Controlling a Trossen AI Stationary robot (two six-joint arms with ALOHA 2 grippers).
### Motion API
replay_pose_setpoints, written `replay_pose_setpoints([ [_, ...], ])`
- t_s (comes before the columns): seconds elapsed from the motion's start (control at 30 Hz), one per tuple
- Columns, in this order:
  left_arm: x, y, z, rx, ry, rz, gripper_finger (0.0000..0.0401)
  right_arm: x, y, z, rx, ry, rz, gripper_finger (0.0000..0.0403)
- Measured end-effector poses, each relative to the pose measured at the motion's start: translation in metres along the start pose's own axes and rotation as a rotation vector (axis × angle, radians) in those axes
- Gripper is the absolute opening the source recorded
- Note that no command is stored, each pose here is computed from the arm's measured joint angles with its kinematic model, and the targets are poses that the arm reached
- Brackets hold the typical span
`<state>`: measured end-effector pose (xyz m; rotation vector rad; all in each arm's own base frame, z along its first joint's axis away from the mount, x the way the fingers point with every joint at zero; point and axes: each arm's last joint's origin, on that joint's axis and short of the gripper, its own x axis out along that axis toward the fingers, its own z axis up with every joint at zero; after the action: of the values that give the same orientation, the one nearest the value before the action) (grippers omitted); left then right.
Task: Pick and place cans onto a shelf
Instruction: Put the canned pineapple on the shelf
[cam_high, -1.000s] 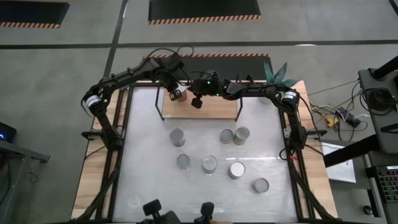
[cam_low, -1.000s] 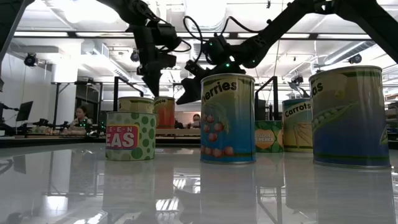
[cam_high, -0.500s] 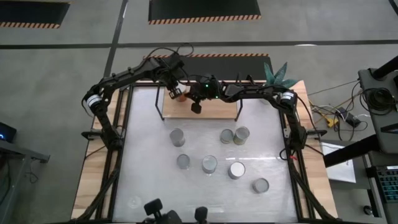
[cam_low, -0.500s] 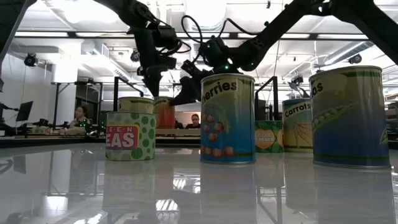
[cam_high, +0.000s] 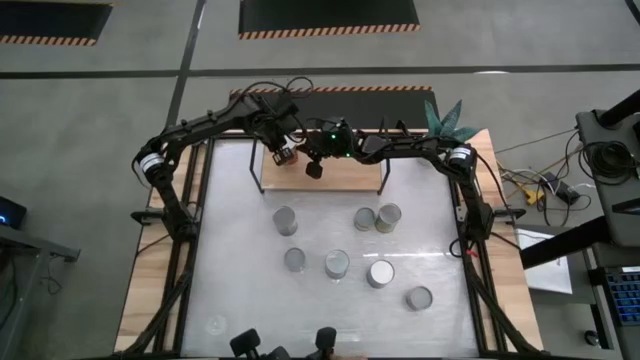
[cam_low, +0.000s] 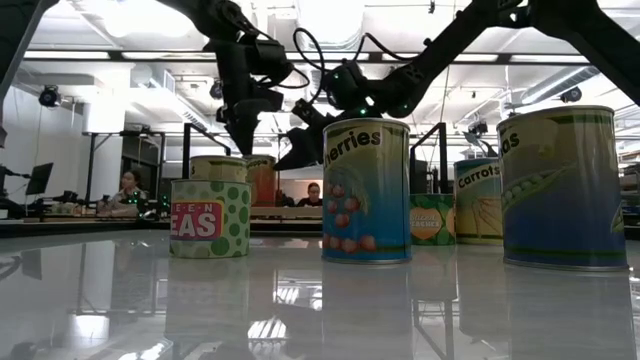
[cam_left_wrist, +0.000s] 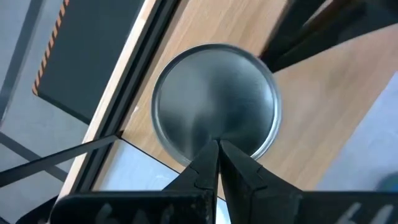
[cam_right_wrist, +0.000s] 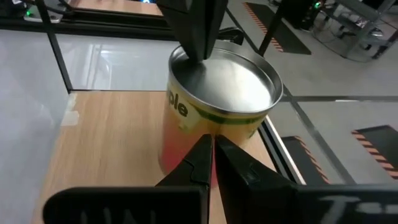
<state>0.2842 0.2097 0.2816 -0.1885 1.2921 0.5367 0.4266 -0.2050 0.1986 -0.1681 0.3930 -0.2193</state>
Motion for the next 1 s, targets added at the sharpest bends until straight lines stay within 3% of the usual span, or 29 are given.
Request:
replay_pose_setpoints([
  [0.67,-0.004,-0.004,-0.005,-0.062,0.039,-0.008,0.0,-0.002,0.0,0.001,-0.032,0.011,0.001,0.0009],
  [1.0,-0.013,-0.002,-0.002,-0.015,-0.031,0.002,0.0,-0.036,-0.002,0.025,-0.042,0.126,-0.011,0.0009],
])
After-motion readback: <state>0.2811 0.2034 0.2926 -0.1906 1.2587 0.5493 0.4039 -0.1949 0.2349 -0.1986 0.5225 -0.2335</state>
